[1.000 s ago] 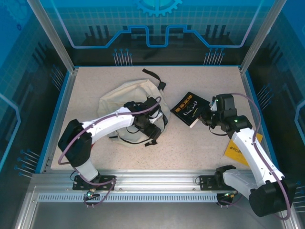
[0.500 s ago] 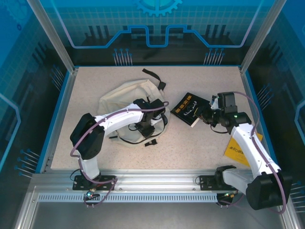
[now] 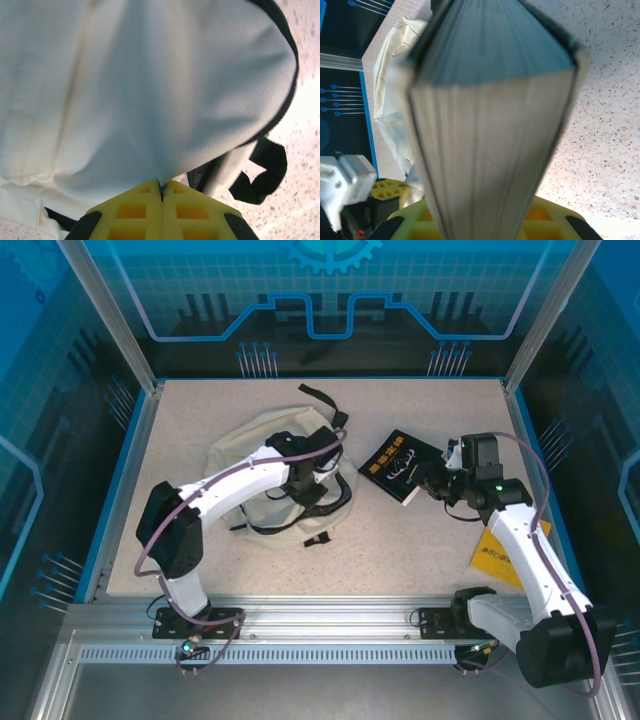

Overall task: Pack the student bag
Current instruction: Open the student bag at the center of the table, then place the book in the student bag.

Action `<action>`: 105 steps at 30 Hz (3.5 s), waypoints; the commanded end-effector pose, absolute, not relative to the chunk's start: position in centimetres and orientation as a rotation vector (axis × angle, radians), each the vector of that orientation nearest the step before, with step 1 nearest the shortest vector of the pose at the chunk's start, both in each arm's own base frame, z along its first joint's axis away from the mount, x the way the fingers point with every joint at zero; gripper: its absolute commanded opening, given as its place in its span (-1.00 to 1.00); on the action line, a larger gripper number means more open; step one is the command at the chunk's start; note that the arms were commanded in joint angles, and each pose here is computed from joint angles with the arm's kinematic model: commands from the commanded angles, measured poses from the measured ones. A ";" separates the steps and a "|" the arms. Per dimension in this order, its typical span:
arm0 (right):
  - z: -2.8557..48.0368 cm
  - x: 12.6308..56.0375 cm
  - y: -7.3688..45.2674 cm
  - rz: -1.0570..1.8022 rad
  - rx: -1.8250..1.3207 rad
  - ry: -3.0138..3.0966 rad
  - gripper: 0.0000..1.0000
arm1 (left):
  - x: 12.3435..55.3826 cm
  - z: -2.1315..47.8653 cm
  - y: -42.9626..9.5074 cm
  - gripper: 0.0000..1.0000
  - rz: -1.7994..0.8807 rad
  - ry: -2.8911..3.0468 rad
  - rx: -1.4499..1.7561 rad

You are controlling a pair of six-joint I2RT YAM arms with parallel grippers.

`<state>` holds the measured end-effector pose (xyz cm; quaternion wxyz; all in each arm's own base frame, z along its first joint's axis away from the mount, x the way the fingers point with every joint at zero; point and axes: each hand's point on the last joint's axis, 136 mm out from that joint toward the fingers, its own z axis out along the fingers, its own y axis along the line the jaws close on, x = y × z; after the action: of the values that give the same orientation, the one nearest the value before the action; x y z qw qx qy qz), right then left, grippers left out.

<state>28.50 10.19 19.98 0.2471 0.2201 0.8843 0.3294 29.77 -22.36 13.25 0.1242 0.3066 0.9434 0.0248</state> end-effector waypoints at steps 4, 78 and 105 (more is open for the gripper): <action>23.4 28.2 12.6 1.106 0.422 2.308 -1.00 | 33.9 21.5 -22.9 -1.00 -0.032 2.483 0.553; 12.1 38.1 36.0 1.416 0.562 2.369 -1.00 | 33.4 28.5 -22.4 -1.00 -0.346 2.172 0.211; 11.6 32.1 31.6 1.386 0.576 2.520 0.24 | 33.3 25.1 -22.1 -1.00 -0.394 2.266 0.171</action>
<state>33.61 33.54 10.20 0.1024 0.2099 0.8432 0.4842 33.46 -21.57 24.33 0.3984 0.0719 0.9057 -0.1255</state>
